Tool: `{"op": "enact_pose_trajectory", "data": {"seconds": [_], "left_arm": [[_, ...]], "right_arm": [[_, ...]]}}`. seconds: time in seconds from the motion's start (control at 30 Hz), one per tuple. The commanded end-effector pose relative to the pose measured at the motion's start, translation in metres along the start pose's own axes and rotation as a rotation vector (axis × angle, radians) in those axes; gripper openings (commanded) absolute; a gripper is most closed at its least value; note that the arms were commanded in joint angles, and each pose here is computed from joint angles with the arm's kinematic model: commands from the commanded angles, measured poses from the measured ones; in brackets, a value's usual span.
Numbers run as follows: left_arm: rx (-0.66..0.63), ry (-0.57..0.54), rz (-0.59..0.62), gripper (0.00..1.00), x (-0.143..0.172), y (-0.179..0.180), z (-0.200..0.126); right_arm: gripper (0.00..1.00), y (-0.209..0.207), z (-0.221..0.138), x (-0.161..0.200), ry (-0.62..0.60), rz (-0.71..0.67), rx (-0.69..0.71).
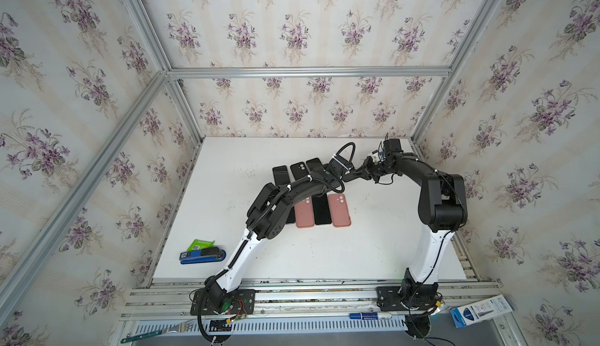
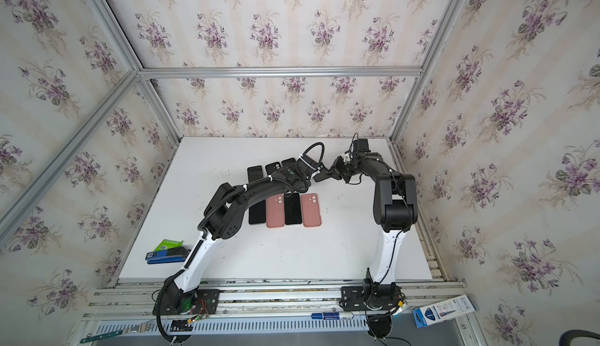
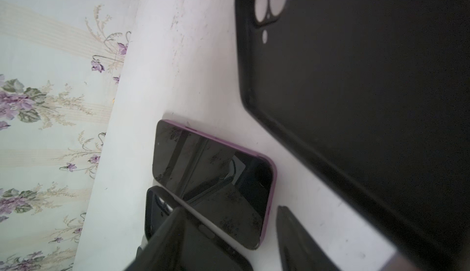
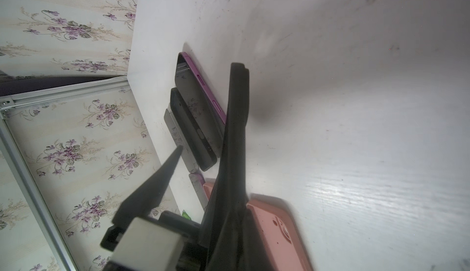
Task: Take the phone out of the phone case
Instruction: Place the phone at the top-center of the table, then place the phone case at the top-center of the table.
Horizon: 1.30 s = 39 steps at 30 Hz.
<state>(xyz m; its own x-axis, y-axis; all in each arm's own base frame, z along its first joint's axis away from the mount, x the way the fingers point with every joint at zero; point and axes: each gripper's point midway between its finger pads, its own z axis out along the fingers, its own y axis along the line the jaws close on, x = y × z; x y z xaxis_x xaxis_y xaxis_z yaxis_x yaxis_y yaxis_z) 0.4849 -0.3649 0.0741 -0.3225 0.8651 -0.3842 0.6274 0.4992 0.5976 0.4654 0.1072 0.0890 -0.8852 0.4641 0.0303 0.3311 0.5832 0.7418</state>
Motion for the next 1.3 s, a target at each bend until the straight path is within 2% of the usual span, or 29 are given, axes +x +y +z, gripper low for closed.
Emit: {"op": "enact_pose_trajectory", "data": {"seconds": [0.0, 0.07, 0.23, 0.37, 0.53, 0.67, 0.8, 1.07, 1.27], "left_arm": [[-0.047, -0.079, -0.193, 0.77, -0.018, 0.041, -0.034], [-0.024, -0.129, -0.335, 0.85, -0.02, 0.064, -0.063], [0.048, -0.208, -0.567, 0.99, -0.008, 0.092, -0.124], [0.13, -0.227, -0.741, 1.0, 0.021, 0.102, -0.156], [0.222, -0.216, -0.913, 1.0, 0.061, 0.106, -0.18], [0.257, -0.198, -0.981, 1.0, 0.08, 0.107, -0.193], [0.32, -0.188, -1.046, 1.0, 0.085, 0.108, -0.2], [0.324, -0.196, -1.071, 1.0, 0.09, 0.118, -0.208], [0.323, -0.196, -1.068, 1.0, 0.092, 0.122, -0.212]], "right_arm": [[0.0, 0.001, 0.004, -0.01, -0.023, -0.038, -0.004], [0.0, 0.003, 0.009, -0.018, -0.049, -0.049, -0.02], [0.0, 0.011, 0.028, -0.029, -0.099, -0.107, -0.068], [0.0, 0.008, 0.041, -0.038, -0.133, -0.134, -0.083], [0.0, 0.005, 0.062, -0.044, -0.17, -0.128, -0.111], [0.0, 0.002, 0.083, -0.041, -0.185, -0.099, -0.113], [0.0, 0.0, 0.096, -0.031, -0.185, -0.101, -0.095], [0.0, -0.023, 0.098, -0.013, -0.196, -0.073, -0.072], [0.0, -0.023, 0.076, -0.031, -0.211, -0.132, -0.009]]}}
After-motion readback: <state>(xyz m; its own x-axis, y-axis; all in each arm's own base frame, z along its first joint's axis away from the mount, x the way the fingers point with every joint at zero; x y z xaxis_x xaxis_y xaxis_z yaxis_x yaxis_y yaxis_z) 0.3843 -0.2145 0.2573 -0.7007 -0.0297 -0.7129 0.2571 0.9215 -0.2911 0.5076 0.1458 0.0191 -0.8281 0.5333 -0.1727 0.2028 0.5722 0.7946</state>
